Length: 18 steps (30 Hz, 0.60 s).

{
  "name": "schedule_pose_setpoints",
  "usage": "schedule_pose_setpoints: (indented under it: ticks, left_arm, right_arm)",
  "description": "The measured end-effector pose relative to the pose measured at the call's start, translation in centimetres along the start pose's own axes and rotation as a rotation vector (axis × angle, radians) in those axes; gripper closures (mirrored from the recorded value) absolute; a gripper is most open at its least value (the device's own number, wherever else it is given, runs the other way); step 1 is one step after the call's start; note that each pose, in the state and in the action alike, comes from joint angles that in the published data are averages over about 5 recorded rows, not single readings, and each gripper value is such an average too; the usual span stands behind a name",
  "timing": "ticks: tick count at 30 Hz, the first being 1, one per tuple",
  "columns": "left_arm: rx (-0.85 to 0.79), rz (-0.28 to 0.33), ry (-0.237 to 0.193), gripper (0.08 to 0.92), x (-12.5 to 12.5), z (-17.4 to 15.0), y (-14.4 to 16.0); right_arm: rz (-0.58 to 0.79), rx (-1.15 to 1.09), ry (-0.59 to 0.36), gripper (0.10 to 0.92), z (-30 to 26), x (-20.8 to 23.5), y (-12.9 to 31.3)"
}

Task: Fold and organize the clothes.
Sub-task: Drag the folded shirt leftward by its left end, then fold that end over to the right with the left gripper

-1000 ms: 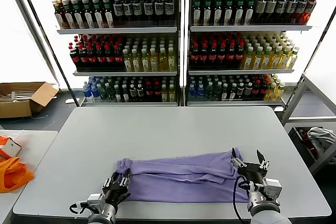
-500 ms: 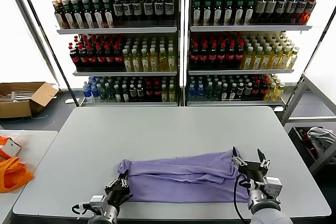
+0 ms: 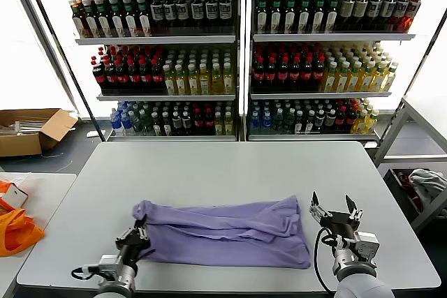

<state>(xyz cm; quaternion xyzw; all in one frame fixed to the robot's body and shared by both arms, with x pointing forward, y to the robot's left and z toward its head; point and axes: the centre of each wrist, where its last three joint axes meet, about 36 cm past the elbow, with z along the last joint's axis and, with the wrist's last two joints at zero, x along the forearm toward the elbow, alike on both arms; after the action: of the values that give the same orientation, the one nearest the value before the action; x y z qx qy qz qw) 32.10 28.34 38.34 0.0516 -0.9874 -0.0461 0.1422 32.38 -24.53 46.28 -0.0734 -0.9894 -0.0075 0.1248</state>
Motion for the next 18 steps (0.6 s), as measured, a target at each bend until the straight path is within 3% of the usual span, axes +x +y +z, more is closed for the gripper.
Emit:
schedule_pose_setpoints:
  ticks: [11,18]
  left_arm:
    - [-0.191,-0.247,-0.064,0.902,-3.3,-4.8,15.1]
    - [-0.276,-0.335,-0.075,0.902,-4.4,-8.4,21.5]
  right_arm:
    - [-0.017,-0.008,-0.008,0.200,-0.5,0.2,0.5]
    - [-0.013,-0.013,-0.010,0.200,-0.4,0.6,0.4]
